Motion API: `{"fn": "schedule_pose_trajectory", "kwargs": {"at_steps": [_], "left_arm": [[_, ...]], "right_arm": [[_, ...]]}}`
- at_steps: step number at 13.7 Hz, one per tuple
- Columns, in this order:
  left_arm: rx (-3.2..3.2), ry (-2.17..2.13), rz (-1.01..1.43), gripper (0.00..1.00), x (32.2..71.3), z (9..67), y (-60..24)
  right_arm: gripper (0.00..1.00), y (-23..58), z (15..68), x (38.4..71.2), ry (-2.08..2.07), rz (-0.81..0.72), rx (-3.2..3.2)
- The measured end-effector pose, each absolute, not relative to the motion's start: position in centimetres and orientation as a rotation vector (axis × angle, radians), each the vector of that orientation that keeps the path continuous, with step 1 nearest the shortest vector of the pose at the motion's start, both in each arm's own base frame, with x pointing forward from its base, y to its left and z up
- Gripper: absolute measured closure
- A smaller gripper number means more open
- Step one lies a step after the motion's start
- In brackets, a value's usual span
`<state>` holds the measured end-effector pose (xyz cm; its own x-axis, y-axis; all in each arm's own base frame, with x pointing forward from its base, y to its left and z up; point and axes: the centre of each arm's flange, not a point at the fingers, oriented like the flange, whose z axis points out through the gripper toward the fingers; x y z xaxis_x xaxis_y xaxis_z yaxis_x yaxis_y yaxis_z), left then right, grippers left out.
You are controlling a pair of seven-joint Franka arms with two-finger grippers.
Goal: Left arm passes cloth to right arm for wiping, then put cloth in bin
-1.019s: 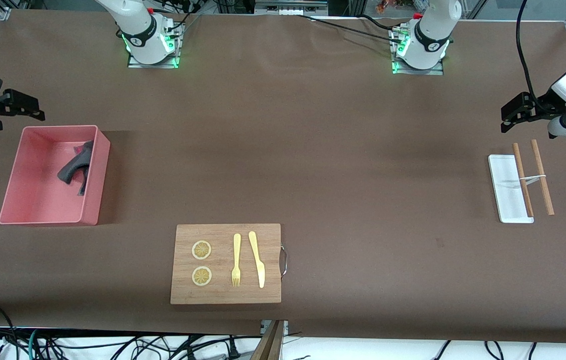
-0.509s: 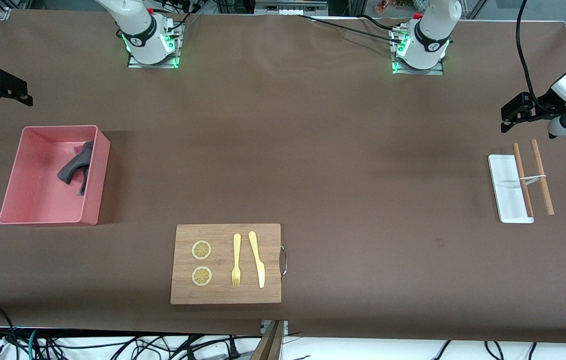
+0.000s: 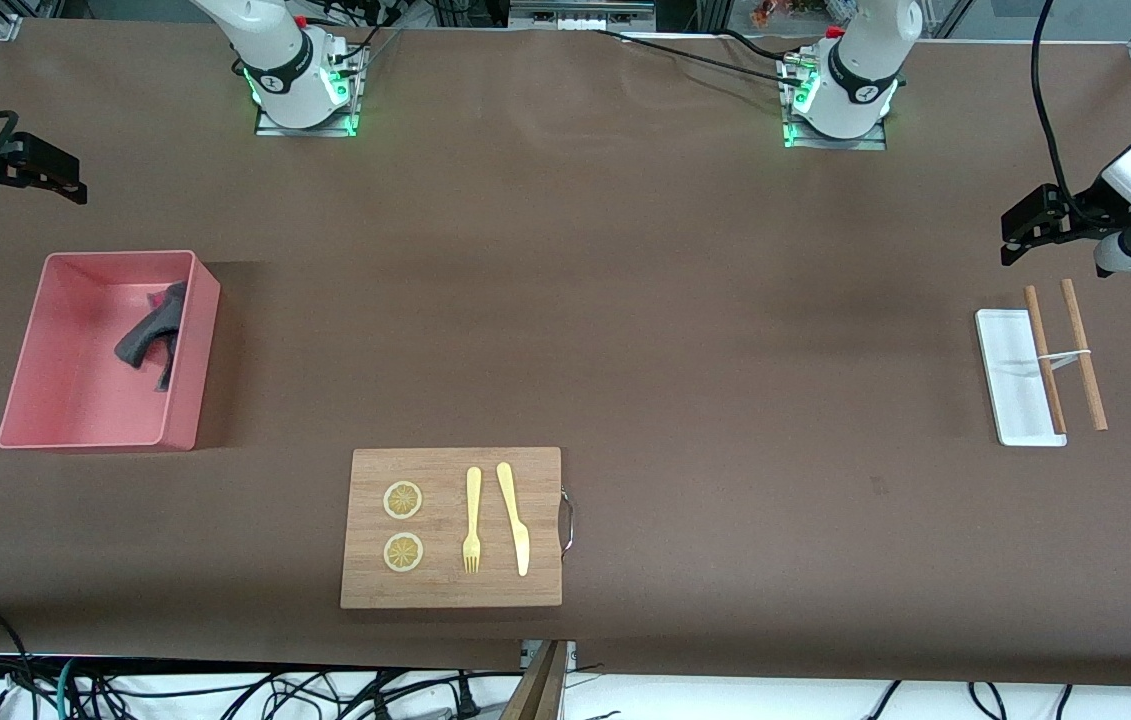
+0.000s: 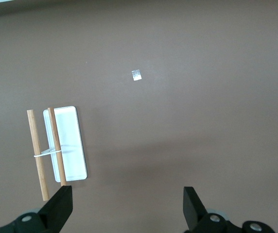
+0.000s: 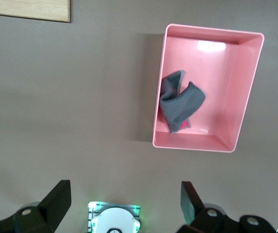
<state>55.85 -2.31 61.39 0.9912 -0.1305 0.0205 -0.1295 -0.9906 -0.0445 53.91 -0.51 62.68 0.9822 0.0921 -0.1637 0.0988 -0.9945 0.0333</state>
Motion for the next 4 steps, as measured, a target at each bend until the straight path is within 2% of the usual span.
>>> {"fn": "schedule_pose_trajectory", "kwargs": {"at_steps": [4], "left_arm": [[-3.092, 0.202, -0.036, 0.00, 55.85, 61.39, -2.31]], "right_arm": [[0.00, -1.08, 62.18, 54.27, 0.116, -0.266, 3.085]]}}
